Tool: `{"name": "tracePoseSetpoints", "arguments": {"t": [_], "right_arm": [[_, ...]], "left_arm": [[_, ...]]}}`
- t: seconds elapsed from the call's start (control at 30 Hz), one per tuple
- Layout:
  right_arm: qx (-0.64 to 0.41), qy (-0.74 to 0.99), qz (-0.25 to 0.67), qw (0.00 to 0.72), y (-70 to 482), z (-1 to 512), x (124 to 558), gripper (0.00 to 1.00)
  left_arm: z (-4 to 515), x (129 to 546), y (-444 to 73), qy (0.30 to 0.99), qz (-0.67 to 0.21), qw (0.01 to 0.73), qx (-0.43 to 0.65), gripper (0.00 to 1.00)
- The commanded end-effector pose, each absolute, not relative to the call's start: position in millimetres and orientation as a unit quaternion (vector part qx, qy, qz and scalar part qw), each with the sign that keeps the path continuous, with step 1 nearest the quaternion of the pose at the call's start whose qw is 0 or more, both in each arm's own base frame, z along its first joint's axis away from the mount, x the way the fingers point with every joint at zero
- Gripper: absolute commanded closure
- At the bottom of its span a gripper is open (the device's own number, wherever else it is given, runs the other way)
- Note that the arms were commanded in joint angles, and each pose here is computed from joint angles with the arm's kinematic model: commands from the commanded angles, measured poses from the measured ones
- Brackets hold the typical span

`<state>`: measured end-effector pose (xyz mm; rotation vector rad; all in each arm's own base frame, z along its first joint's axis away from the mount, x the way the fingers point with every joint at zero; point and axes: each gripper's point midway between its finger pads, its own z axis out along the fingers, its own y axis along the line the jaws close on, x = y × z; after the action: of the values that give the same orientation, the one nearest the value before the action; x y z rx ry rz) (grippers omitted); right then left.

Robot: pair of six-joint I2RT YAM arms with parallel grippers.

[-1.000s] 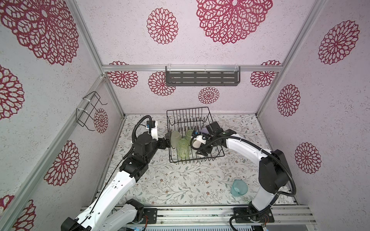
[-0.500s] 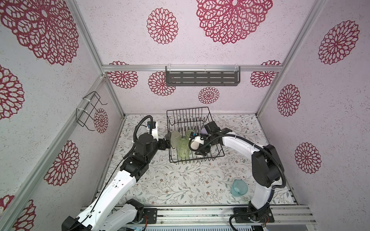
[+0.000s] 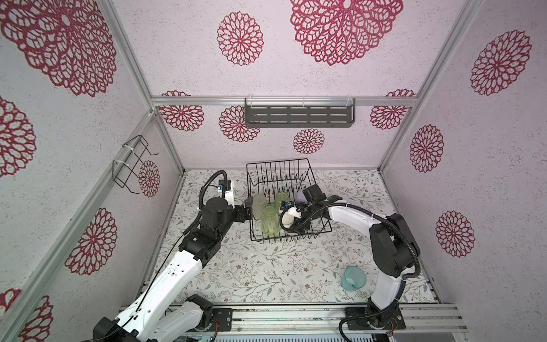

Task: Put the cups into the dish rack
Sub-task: 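Lower the white mug upright into the rack with the right gripper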

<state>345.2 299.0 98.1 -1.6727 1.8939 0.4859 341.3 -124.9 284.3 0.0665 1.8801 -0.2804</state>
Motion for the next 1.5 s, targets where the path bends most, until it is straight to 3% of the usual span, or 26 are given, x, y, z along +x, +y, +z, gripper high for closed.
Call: {"name": "tracePoseSetpoints", "arguments": {"t": [0.0, 0.6, 1.0, 1.03, 1.07, 1.27, 1.47], "right_arm": [[-0.630, 0.690, 0.178, 0.310, 298, 121, 351, 0.18], [-0.629, 0.701, 0.165, 0.292, 287, 111, 345, 0.09], [-0.625, 0.706, 0.182, 0.279, 290, 115, 341, 0.09], [-0.621, 0.710, 0.180, 0.279, 290, 114, 342, 0.08], [-0.616, 0.715, 0.178, 0.279, 289, 114, 344, 0.01], [-0.624, 0.713, 0.181, 0.263, 287, 106, 338, 0.02], [-0.623, 0.711, 0.201, 0.258, 292, 110, 335, 0.09]], "left_arm": [[289, 340, -120, 0.802, -0.113, 0.585, 0.027, 0.05], [284, 340, -119, 0.803, -0.113, 0.585, 0.029, 0.05], [289, 340, -118, 0.802, -0.112, 0.587, 0.033, 0.05], [290, 339, -119, 0.800, -0.116, 0.588, 0.034, 0.05], [289, 339, -120, 0.800, -0.117, 0.588, 0.036, 0.05], [286, 338, -119, 0.799, -0.123, 0.588, 0.026, 0.05], [292, 338, -117, 0.800, -0.118, 0.588, 0.027, 0.05]]}}
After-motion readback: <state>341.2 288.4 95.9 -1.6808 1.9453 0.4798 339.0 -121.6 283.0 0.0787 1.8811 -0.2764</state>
